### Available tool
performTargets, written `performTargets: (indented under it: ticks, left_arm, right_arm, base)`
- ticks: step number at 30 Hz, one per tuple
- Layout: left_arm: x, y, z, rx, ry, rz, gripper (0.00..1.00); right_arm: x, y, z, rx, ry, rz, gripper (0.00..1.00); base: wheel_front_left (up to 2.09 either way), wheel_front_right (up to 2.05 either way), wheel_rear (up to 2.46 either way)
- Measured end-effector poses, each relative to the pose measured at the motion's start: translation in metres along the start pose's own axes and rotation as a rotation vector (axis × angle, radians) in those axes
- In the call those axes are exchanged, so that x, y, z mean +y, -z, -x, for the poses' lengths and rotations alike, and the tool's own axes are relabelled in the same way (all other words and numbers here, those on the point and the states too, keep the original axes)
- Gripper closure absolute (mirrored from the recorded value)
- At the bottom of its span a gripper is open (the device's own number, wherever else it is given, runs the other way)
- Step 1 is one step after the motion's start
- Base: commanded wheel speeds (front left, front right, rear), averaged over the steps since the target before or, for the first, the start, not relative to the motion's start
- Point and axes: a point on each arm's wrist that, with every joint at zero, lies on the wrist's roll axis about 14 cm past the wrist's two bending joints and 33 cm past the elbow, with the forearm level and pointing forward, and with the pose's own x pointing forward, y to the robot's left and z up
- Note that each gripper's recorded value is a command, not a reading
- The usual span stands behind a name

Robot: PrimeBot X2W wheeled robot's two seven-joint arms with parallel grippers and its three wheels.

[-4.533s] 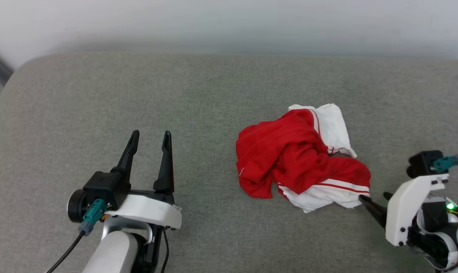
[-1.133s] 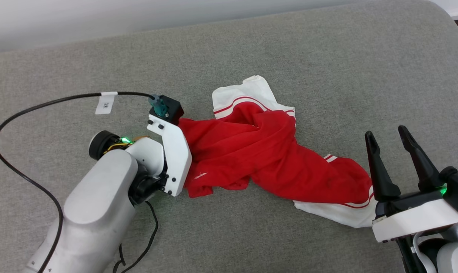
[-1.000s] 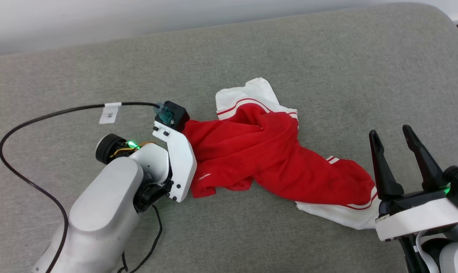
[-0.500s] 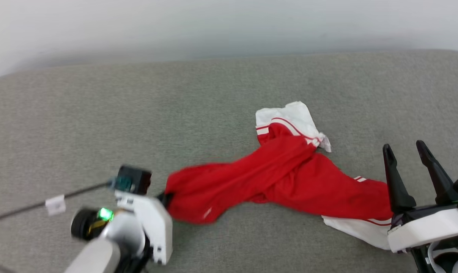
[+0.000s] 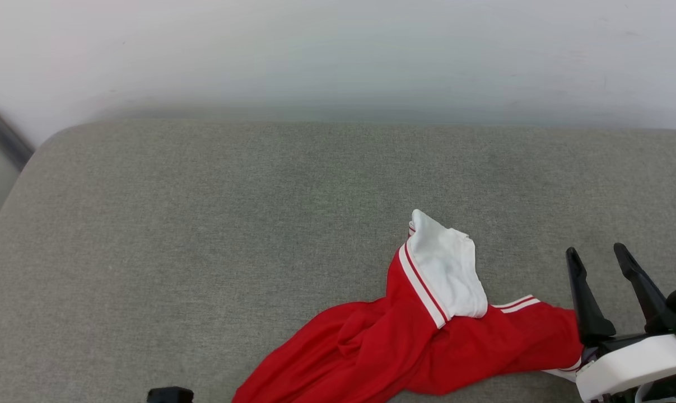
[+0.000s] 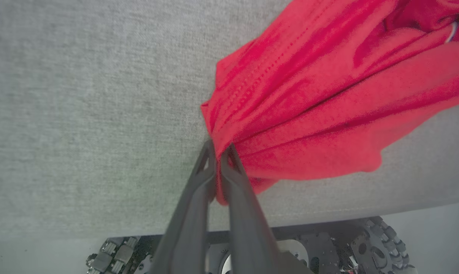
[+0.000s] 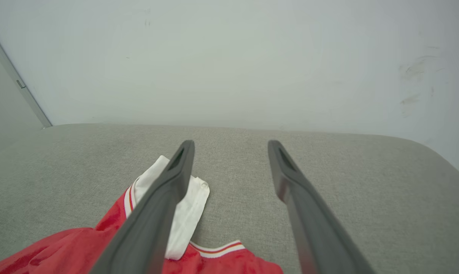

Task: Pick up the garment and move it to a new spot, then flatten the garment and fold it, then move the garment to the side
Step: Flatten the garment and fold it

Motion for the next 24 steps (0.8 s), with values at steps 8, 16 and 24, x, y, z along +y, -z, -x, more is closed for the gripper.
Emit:
performTargets:
  ticks: [8, 16, 24]
  left_arm:
    - [-0.020, -0.076, 0.006, -0.320, 0.038, -0.055, 0.00]
    - [-0.072, -0.172, 0.020, -0.653, 0.152, -0.225, 0.00]
    - [-0.148, -0.212, -0.010, -0.652, 0.360, -0.428, 0.00]
  right_arm:
    - [0.002, -0.003, 0.003, -0.004, -0.001, -0.001, 0.00]
    - [-0.005, -0.005, 0.002, -0.007, 0.019, 0.000, 0.00]
    - [-0.017, -0.004, -0.011, -0.007, 0.048, 0.012, 0.00]
  base:
    - [0.00, 0.00, 0.00]
    - [0.00, 0.00, 0.00]
    - [0.00, 0.00, 0.00]
